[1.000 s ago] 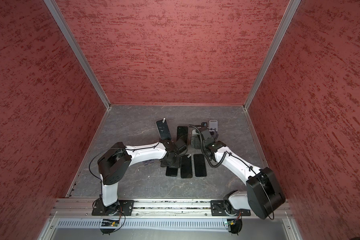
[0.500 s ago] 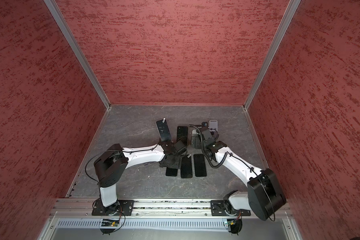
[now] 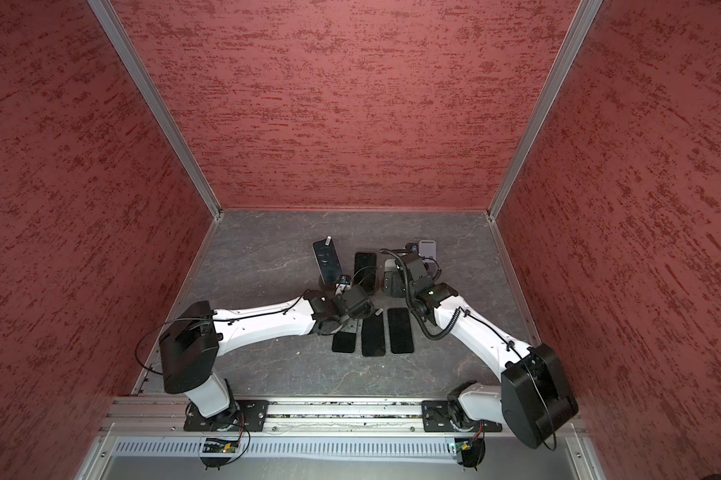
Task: Remove the phone from the phone stand
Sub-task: 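Raise the left gripper and move it back over the empty small stand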
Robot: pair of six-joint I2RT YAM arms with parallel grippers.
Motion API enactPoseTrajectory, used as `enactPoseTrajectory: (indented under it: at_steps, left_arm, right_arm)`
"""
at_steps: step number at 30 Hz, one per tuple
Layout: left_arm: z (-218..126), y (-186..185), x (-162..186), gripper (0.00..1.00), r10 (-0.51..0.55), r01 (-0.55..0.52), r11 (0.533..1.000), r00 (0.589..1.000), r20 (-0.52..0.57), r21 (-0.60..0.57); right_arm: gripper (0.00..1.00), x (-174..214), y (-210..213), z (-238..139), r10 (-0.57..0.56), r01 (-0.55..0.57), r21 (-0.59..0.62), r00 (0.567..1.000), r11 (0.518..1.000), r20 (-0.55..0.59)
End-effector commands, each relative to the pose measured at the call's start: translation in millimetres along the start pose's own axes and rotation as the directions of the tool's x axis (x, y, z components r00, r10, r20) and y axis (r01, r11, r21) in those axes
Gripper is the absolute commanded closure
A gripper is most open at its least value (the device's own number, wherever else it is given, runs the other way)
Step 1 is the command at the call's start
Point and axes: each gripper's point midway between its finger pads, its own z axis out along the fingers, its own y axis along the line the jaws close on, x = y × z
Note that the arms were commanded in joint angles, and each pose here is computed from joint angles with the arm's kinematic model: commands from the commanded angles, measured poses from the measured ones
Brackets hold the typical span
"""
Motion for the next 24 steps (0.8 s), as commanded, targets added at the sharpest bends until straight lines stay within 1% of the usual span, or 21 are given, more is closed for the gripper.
enactPoseTrajectory:
  at_steps: [1,3,6,11,14,18,21,24]
  left_arm:
    - [-14,25,-16,0.17,-0.087,0.097,0.993,0.987,0.133,-0.069]
    - [-22,41,-17,0.17,-0.132,0.153,0.983,0.974,0.186,-0.104]
    - [-31,64,-15,0.17,-0.196,0.234,0.960,0.953,0.231,-0.150]
    - [-45,91,-12,0.14,-0.245,0.319,0.920,0.922,0.298,-0.229]
    - [-52,104,-8,0.11,-0.258,0.354,0.891,0.910,0.325,-0.285]
    - [-54,116,-3,0.07,-0.282,0.398,0.857,0.894,0.349,-0.326]
    - [-52,119,-2,0.04,-0.292,0.411,0.851,0.887,0.357,-0.326]
    - [-48,120,-3,0.03,-0.305,0.413,0.854,0.890,0.339,-0.315]
  right_arm:
    - [0.01,-8,-3,-6,0.017,-0.017,0.006,1.000,1.000,0.015]
    - [0.01,-7,-3,-6,0.018,-0.018,0.003,1.000,1.000,0.011]
    - [0.01,-6,-1,-6,0.023,-0.023,-0.005,1.000,1.000,0.005]
    - [0.01,-5,1,-5,0.034,-0.034,-0.021,0.999,0.999,0.004]
    - [0.01,-4,2,-4,0.040,-0.040,-0.027,0.999,0.999,-0.001]
    - [0.01,-2,3,-3,0.038,-0.038,-0.029,0.999,0.999,-0.009]
    - [0.01,-1,3,-1,0.038,-0.039,-0.028,0.999,0.999,-0.013]
    - [0.01,0,4,-1,0.041,-0.042,-0.033,0.999,0.999,-0.015]
